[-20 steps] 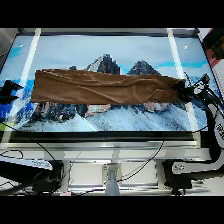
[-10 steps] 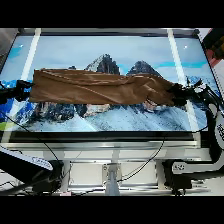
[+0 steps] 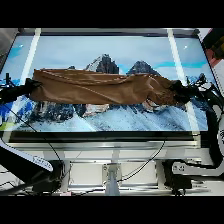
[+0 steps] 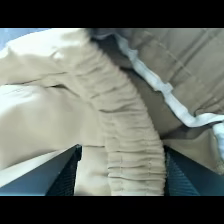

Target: Fold the clothes and pants, and hang the long-sleeved shirts on hangers.

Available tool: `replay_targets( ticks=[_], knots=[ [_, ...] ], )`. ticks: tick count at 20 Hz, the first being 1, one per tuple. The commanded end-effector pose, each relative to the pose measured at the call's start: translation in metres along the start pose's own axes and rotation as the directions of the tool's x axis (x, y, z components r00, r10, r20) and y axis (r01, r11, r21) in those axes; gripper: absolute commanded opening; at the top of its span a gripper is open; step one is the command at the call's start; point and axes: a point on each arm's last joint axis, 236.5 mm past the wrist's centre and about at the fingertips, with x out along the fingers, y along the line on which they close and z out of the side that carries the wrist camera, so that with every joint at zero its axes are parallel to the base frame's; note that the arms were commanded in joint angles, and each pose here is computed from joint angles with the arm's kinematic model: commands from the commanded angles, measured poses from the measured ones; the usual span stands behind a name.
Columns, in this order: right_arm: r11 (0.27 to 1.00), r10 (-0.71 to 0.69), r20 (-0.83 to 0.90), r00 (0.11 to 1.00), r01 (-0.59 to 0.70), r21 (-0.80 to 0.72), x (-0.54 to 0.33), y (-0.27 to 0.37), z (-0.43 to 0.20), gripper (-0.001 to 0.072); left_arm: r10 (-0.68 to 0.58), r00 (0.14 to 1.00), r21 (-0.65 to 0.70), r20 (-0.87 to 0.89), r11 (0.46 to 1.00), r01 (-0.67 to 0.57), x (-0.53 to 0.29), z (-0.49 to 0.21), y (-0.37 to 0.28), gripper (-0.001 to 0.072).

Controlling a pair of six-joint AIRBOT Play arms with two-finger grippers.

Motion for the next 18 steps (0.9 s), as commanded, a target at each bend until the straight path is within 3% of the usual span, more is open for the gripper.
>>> replay_targets(
  ticks=[1, 4, 9, 13, 16, 18],
  knots=[
    [0.996, -0.017, 0.032, 0.999, 0.020, -0.083, -0.015, 0.001, 0.006, 0.0560, -0.010, 1.000, 0.041, 0.014, 0.999, 0.009, 0.014, 0.000, -0.018, 0.0012],
    [0.985, -0.015, 0.034, 0.999, 0.021, -0.171, -0.029, 0.006, 0.005, 0.0557, 0.009, 0.999, 0.075, 0.047, 0.997, -0.013, 0.009, 0.010, -0.025, 0.0009],
    [0.932, 0.032, -0.058, 0.998, -0.051, -0.360, -0.069, 0.049, -0.006, 0.0524, 0.039, 0.990, 0.261, 0.132, 0.963, -0.073, -0.040, 0.040, -0.075, 0.0009],
    [0.821, 0.182, -0.043, 0.982, -0.176, -0.544, -0.090, 0.139, -0.021, 0.0032, -0.016, 0.977, 0.374, 0.214, 0.925, -0.067, -0.083, 0.051, -0.143, 0.0009],
    [0.724, 0.351, 0.059, 0.935, -0.231, -0.650, -0.090, 0.223, -0.038, 0.0028, -0.019, 0.978, 0.448, 0.207, 0.891, -0.078, -0.096, 0.039, -0.175, 0.0009],
    [0.692, 0.464, 0.109, 0.879, -0.283, -0.664, -0.083, 0.276, -0.058, 0.0026, -0.041, 0.978, 0.431, 0.202, 0.901, -0.051, -0.103, 0.032, -0.196, 0.0009]
  ],
)
